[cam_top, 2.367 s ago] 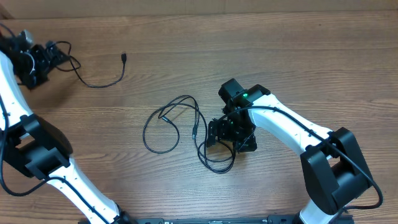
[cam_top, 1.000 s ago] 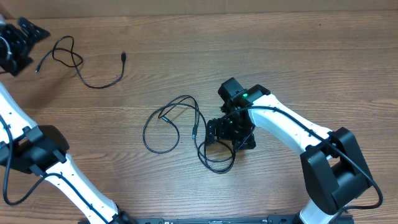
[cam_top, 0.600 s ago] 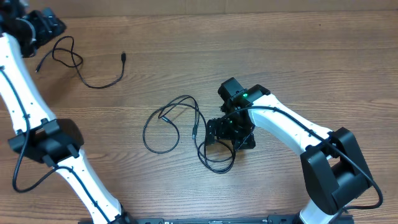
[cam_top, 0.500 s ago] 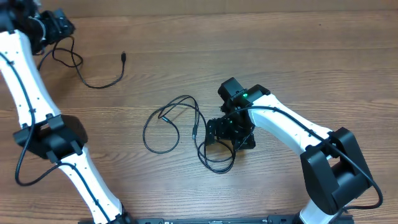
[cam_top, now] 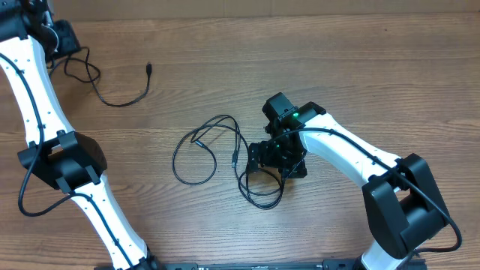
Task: Untangle cables
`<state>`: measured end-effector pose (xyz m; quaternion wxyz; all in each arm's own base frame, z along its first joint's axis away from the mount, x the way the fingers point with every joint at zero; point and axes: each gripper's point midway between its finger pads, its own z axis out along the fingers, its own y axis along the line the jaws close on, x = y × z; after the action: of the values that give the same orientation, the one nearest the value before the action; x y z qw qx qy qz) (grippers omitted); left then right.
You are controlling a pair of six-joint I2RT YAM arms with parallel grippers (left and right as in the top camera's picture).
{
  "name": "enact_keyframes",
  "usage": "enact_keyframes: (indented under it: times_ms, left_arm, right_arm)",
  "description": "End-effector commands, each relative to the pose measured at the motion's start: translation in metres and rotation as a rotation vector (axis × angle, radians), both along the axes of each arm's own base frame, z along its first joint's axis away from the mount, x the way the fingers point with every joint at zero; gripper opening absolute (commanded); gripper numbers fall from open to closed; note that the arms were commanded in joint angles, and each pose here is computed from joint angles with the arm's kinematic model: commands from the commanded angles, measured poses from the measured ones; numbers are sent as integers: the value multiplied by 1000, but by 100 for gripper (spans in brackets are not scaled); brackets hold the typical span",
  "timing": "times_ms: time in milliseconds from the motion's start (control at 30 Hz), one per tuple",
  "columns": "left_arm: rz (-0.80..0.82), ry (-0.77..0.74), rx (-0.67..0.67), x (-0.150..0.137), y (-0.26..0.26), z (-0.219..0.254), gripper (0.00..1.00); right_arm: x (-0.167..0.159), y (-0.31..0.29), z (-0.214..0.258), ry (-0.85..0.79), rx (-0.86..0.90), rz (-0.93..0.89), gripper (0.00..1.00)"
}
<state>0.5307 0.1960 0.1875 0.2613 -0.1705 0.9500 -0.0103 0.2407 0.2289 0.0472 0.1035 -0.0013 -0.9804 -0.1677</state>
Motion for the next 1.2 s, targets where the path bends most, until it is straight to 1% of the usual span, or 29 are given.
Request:
enact_keyframes:
  times_ms: [0,133,200,233,333,400,433,467,533,667,833,1000,1033,1067,1133,1167]
  left_arm:
    - [-59,39,-5,-2,-3,-18,52]
    - [-71,22,-17,1,-4,-18,55]
    - [-92,-22,-59,6,-9,-11,64]
    - [-113,-56,-93,9,-13,-5,68]
    - [-162,-144,-162,14,-22,17,72]
    - [-204,-198,-182,16,-26,33,70]
    - [-240,-218,-181,16,-29,39,68]
    - [-279,-229,-176,15,-33,42,63]
    - [-307,-211,-165,12,-35,38,59]
    - [-370,-151,-163,3,-41,17,60]
    - [-428,-124,-162,-1,-46,4,60]
    - [-538,-140,-92,1,-47,0,59]
    - [-552,-154,-85,4,-48,2,61]
    - [-570,-180,-93,6,-51,5,65]
    - [-611,-259,-134,13,-59,16,84]
    - [-636,-313,-160,17,-64,25,88]
  right_arm:
    - [-1,1,4,-21,3,19,100]
    - [-1,1,4,-21,3,19,100]
    - [-1,1,4,-21,2,19,100]
    - [-1,1,4,-21,3,19,100]
    - [-1,1,4,-21,3,19,100]
    - [-1,1,4,-22,3,20,100]
    - [0,1,4,-24,4,19,100]
    - [0,2,4,-28,7,19,100]
    - [1,2,4,-32,9,19,100]
    - [1,2,4,-31,9,19,100]
    - [1,2,4,-37,11,39,100]
    - [0,2,4,-42,15,57,100]
    - [0,2,4,-41,14,57,100]
    - [0,2,4,-40,14,57,100]
    - [-1,1,4,-35,11,57,100]
    - [-1,1,4,-34,10,57,100]
